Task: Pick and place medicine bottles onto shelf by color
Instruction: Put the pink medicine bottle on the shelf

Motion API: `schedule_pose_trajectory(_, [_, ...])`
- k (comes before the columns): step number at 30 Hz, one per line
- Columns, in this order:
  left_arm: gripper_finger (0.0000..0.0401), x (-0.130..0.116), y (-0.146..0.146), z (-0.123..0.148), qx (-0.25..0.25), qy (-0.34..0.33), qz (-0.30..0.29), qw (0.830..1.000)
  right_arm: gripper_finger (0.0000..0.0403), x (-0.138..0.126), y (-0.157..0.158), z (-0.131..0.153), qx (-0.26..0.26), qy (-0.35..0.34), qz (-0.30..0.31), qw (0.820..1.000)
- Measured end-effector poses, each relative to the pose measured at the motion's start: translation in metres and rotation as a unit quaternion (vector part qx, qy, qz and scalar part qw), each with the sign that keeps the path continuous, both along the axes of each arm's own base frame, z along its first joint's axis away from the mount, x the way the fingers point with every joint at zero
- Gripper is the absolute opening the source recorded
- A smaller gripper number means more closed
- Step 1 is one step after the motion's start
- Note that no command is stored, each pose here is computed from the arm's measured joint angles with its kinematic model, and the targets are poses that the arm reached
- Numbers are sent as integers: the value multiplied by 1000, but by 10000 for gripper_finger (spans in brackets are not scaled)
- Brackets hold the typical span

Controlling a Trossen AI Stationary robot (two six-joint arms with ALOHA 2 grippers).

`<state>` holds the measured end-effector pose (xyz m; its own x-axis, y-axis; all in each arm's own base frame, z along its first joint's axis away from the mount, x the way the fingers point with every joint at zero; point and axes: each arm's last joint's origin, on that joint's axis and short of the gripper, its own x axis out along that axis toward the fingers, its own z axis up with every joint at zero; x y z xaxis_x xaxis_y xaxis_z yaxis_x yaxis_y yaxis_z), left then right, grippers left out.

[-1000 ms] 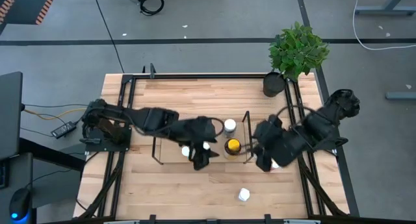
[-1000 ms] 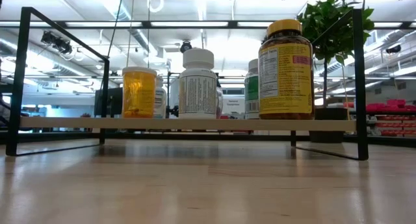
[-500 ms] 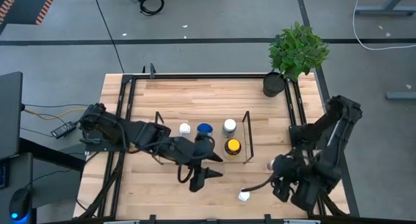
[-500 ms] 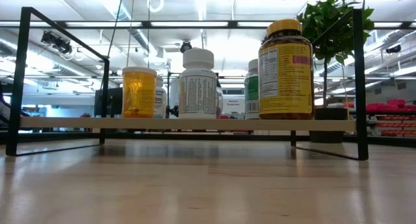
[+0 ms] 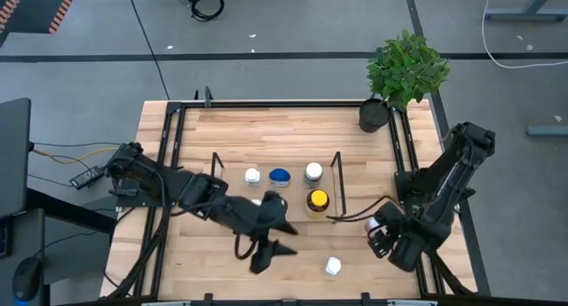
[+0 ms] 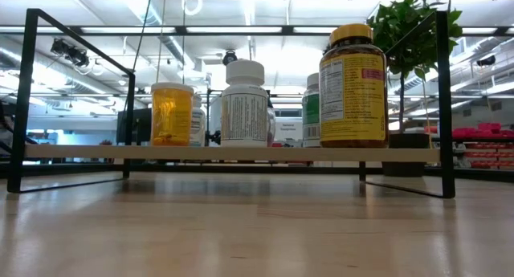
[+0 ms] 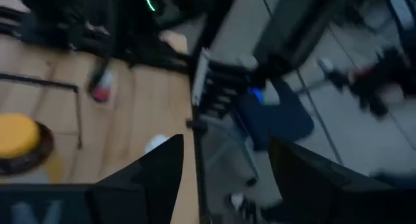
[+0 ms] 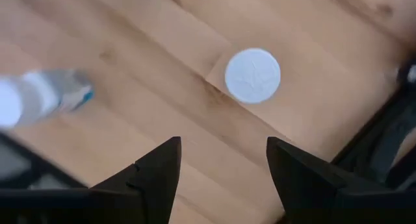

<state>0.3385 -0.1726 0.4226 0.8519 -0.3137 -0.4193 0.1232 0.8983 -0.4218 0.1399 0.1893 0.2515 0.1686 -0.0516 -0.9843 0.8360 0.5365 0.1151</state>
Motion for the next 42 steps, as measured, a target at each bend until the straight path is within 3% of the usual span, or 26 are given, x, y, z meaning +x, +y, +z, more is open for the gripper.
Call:
schedule_pose_trajectory(6, [231,-9,-5,-3,28,23,-21,999,234,-12,-19,21,-21,-12,197,980])
schedule_pose_trajectory(11, [231,-4,5,-4,29,25,29,999,234,-16,-26,11,-67,7,289,955])
schedule_pose_trajectory(17, [231,4,19,-1,14,12,71,997,234,-26,-38,-15,-61,10,325,944])
schedule_pose_trajectory(22, [231,8,28,-2,3,17,90,996,237,-33,-51,-16,-65,-40,350,934])
schedule_pose_trajectory(32, [231,15,44,-1,-39,22,130,990,264,-29,-48,-32,-91,-85,453,882])
schedule_pose_trajectory(37, [231,16,44,0,-49,17,133,990,284,-28,-48,-40,-127,-77,449,881])
schedule_pose_trajectory(42, [231,16,44,0,-49,16,133,990,313,-27,-48,-48,-129,-89,431,888])
